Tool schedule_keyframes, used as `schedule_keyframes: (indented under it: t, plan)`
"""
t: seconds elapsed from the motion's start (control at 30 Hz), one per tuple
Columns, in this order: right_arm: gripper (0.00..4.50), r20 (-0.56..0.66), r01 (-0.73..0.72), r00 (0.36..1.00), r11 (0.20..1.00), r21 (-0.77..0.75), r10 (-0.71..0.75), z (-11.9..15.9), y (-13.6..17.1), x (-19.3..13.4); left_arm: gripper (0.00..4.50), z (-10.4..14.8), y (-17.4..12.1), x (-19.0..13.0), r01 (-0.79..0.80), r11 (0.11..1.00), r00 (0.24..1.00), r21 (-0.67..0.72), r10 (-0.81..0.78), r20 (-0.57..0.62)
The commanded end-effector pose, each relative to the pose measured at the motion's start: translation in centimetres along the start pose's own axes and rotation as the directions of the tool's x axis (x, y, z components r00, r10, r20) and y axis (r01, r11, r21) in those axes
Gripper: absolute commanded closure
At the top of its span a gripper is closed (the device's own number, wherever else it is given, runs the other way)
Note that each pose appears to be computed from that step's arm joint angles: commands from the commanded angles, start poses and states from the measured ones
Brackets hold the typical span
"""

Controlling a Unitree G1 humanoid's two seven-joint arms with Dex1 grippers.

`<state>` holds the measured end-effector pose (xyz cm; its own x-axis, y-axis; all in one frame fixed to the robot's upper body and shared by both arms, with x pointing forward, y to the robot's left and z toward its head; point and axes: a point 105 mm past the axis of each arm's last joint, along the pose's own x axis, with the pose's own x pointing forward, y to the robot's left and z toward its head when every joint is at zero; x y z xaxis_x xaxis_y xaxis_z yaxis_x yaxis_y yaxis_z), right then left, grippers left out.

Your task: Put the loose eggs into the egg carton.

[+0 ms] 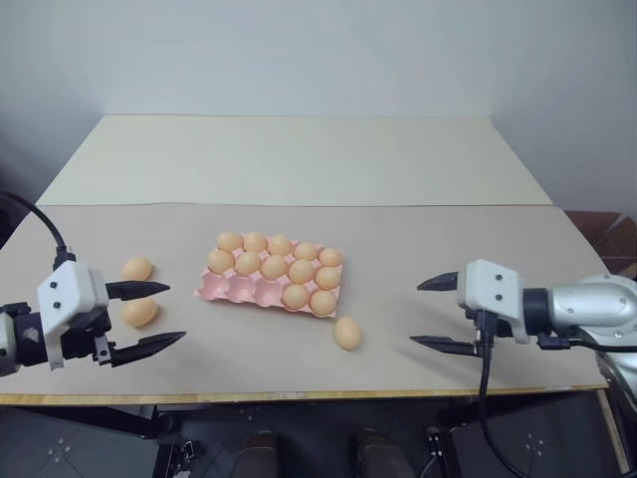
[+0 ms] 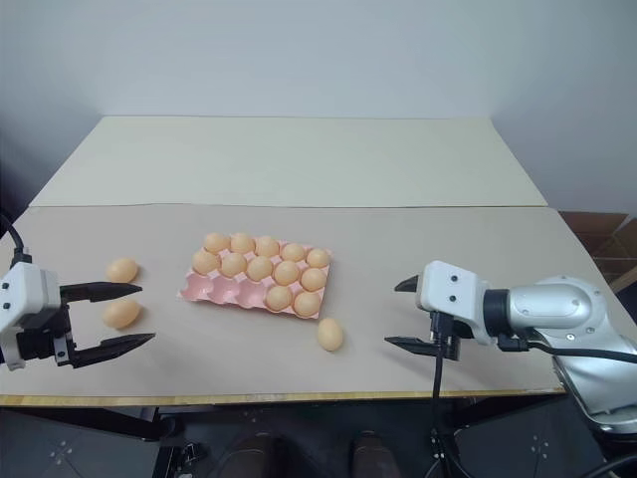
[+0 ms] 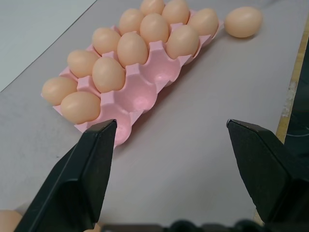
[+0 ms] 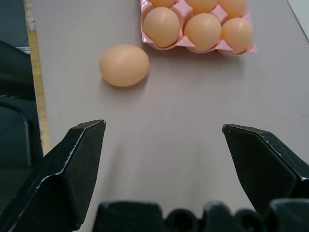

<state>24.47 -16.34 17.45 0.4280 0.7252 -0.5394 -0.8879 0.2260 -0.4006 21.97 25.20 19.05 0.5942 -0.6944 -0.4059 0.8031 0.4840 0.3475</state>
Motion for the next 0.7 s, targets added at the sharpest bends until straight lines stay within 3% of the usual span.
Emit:
schedule_keyframes:
  t: [0.03, 0.27, 0.7]
  plan:
    - [0.01, 0.012, 0.015, 1.0, 0.999, -0.045, -0.014, 1.0, 0.1, -0.8, 0.54, 0.8, 0.2, -0.3, -0.005, 0.999, 1.0, 0.035, 0.005, 0.017]
    - [0.01, 0.042, 0.012, 0.999, 0.998, -0.057, -0.01, 1.7, 0.2, 0.1, 0.54, 0.9, 0.3, -0.2, -0.003, 0.999, 1.0, 0.042, 0.002, 0.018]
    - [0.01, 0.099, 0.027, 0.995, 0.999, 0.047, -0.031, 3.1, 1.8, 7.7, 0.54, 0.7, -0.1, 0.2, 0.001, 0.999, 1.0, 0.042, -0.001, 0.012]
